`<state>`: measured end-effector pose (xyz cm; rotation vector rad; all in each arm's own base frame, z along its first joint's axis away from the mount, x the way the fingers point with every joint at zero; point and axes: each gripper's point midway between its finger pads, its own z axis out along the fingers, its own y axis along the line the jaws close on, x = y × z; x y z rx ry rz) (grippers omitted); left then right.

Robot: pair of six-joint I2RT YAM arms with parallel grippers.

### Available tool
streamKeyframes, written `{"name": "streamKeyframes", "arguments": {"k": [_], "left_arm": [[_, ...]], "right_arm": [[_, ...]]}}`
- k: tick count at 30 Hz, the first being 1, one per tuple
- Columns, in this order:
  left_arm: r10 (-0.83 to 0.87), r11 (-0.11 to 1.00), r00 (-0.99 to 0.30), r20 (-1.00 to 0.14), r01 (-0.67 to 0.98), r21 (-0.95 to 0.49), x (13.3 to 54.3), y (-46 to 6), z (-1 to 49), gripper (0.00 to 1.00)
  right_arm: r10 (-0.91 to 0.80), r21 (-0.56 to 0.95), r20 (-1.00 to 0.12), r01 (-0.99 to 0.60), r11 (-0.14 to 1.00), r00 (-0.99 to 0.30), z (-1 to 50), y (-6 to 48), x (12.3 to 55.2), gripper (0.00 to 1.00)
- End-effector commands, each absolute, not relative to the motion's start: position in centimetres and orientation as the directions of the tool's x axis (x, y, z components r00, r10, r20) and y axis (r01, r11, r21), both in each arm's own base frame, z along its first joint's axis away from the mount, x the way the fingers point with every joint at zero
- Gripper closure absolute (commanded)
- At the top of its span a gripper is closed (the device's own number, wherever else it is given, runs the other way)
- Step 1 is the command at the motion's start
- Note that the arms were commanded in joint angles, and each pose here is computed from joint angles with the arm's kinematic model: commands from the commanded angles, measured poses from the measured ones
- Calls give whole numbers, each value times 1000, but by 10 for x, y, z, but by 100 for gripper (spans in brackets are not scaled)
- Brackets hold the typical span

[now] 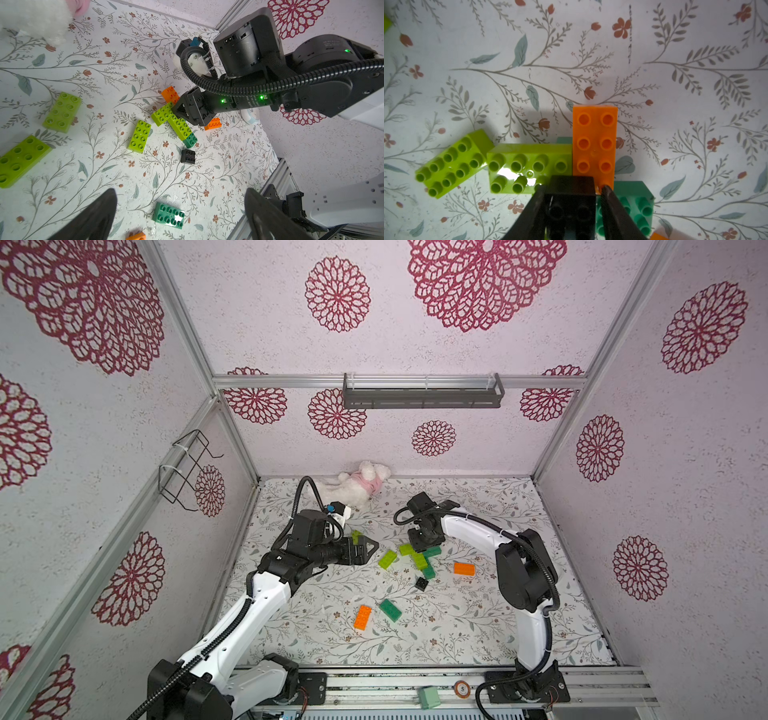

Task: Assemble a small pinwheel with lego
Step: Assemble the lego brick with the lego brick, then pick up the lego brick from the center of the board.

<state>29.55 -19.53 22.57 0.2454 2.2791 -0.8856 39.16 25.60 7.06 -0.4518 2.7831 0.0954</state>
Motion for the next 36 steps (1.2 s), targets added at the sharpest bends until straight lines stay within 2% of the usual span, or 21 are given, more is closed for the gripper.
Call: {"name": "streamKeyframes", "arguments": {"k": [1,5,10,15,30,36], "left_arm": [[-55,749,-725,-687,425,-508,295,-196,241,3],[-53,750,-726,-685,424,-507,296,-196,241,3],[-53,750,-725,-686,425,-507,296,-196,241,3],[-51,750,-727,-684,424,-507,296,-197,240,3],[-45,754,-724,-688,427,-499,294,-197,240,3],[-42,756,-724,-689,428,-496,294,-198,240,3]], "right_arm": [[-267,22,-347,-292,956,-899,94,251,393,51],[-261,49,-373,-299,953,-891,110,256,394,45],[-262,78,-358,-308,948,-896,109,259,388,44],[-258,92,-350,-307,947,-900,106,261,387,53],[-260,52,-321,-292,955,-911,93,253,384,73],[-259,45,-293,-283,958,-920,79,247,378,86]]}}
